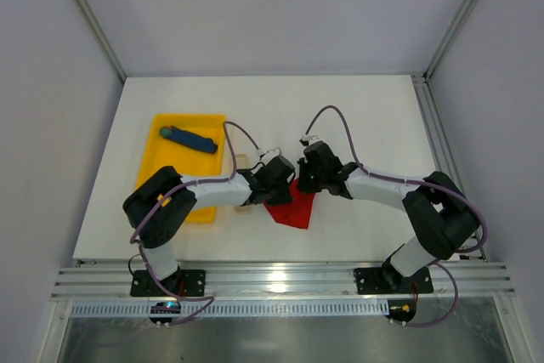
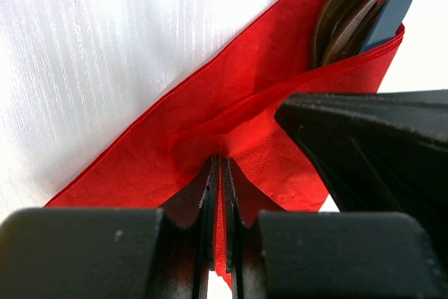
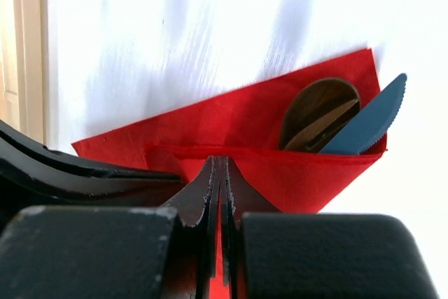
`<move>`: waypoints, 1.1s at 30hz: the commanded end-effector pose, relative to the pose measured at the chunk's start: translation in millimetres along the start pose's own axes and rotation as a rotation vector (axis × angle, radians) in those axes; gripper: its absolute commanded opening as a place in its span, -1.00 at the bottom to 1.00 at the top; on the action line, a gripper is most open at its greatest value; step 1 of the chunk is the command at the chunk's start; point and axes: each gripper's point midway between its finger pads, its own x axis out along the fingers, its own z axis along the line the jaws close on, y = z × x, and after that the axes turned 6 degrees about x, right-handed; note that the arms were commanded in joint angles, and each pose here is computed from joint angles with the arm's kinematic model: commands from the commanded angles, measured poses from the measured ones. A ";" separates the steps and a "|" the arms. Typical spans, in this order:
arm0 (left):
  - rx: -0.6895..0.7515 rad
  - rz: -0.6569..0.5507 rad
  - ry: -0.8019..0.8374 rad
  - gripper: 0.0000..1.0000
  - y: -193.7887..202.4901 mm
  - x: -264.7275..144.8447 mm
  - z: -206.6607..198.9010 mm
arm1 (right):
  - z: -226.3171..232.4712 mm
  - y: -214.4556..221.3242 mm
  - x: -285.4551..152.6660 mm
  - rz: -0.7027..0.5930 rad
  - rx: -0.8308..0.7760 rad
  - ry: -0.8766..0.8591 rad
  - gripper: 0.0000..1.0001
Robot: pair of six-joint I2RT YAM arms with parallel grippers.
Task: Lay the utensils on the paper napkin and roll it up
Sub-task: Roll the napkin at the center of the board.
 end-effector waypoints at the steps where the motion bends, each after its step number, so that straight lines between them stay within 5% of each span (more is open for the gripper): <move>1: 0.035 0.067 -0.146 -0.81 22.0 -0.1 37.5 | -4.9 -9.1 5.8 -0.022 -0.028 0.030 -0.88; 9: 0.036 0.075 -0.168 -0.81 23.9 -0.5 42.0 | -24.0 2.6 14.6 -0.017 -0.047 0.082 -0.89; 33: 0.029 0.085 -0.172 -0.82 28.0 1.8 44.6 | -14.9 -63.1 23.6 -0.089 -0.067 0.080 -0.89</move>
